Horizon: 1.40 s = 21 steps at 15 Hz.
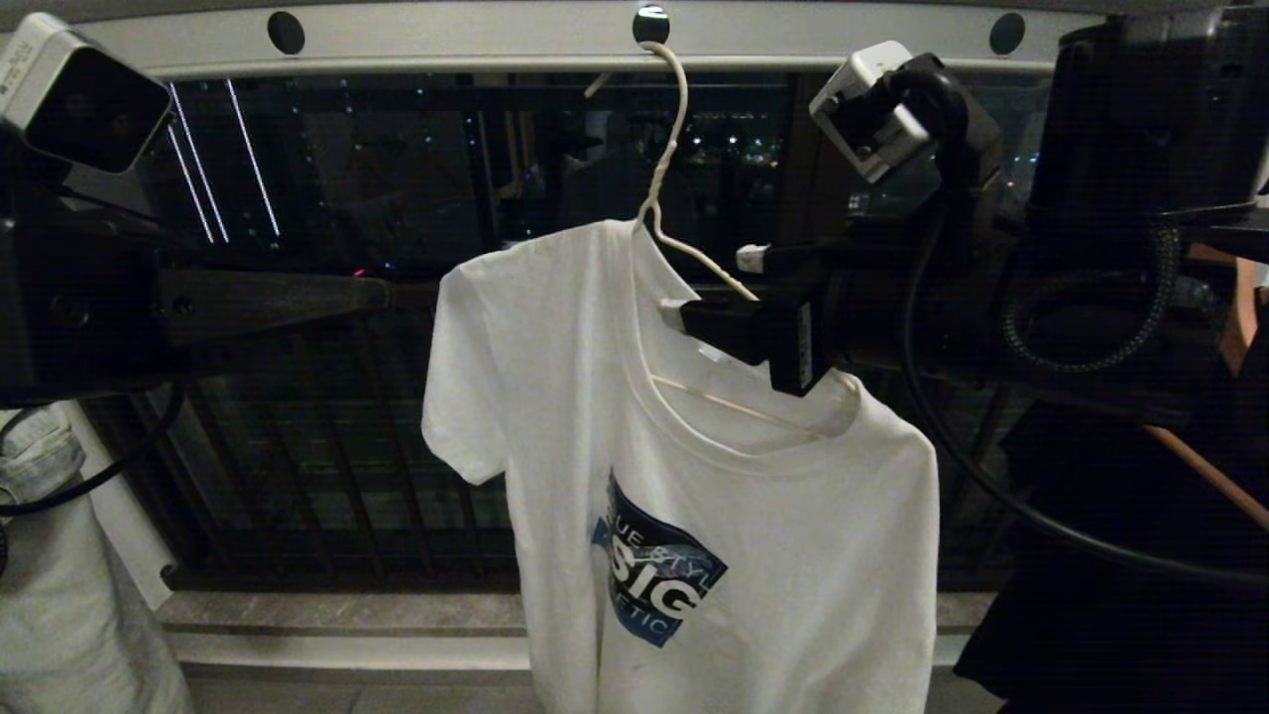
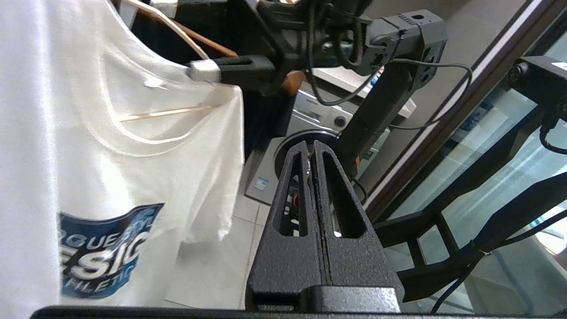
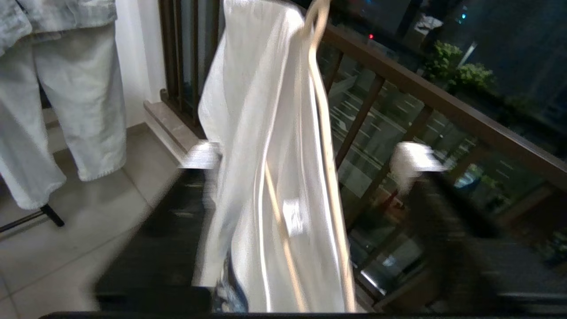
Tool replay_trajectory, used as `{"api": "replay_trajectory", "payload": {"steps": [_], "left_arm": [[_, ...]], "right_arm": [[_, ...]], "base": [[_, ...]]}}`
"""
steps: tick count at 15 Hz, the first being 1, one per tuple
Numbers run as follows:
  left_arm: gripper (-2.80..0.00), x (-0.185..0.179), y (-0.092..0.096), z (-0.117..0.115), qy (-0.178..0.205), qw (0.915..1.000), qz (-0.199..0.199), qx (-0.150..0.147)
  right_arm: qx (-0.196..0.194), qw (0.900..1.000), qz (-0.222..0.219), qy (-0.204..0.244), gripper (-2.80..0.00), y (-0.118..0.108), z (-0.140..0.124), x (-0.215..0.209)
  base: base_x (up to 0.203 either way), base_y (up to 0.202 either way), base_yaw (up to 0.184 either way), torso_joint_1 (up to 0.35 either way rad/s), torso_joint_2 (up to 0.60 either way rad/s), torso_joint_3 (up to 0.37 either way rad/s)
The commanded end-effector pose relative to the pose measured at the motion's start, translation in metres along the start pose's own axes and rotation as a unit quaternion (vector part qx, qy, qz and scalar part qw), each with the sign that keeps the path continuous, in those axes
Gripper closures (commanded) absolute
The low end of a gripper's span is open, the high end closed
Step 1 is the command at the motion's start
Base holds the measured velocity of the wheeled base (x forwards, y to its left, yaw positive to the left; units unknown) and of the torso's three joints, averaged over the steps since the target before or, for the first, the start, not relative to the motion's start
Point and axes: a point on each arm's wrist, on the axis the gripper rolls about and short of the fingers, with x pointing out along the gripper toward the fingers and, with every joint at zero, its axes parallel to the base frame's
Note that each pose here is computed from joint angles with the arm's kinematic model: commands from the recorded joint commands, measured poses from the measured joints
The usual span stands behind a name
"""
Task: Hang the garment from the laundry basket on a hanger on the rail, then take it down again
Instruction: Take the clothes off the clothes rack
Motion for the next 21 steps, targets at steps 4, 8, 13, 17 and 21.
{"api": "replay_trajectory", "payload": {"steps": [4,8,13,17,21], "left_arm": [[0.00,-0.002,-0.002,0.001,0.001,1.0000,0.001,0.004],[0.00,-0.001,0.010,-0.002,0.003,0.9999,0.003,-0.012],[0.00,0.003,0.023,-0.005,0.008,0.9995,0.000,-0.031],[0.00,0.020,0.020,-0.012,0.024,0.9981,-0.034,-0.045],[-2.80,0.030,0.035,-0.015,0.018,0.9974,-0.031,-0.063]], "right_arm": [[0.000,1.000,0.000,0.001,0.00,-0.003,-0.002,0.010],[-0.001,1.000,-0.001,-0.010,0.00,-0.003,0.005,0.003],[-0.003,1.000,-0.002,-0.014,0.00,-0.004,0.007,0.000],[-0.003,1.000,0.001,-0.013,0.00,-0.002,0.007,0.000],[-0.004,1.000,0.007,-0.012,0.00,0.002,0.007,0.001]], "base": [[0.000,0.000,0.000,0.000,0.00,0.000],[0.000,0.000,0.000,0.000,0.00,0.000],[0.000,0.000,0.000,0.000,0.00,0.000],[0.000,0.000,0.000,0.000,0.00,0.000],[0.000,0.000,0.000,0.000,0.00,0.000]]}}
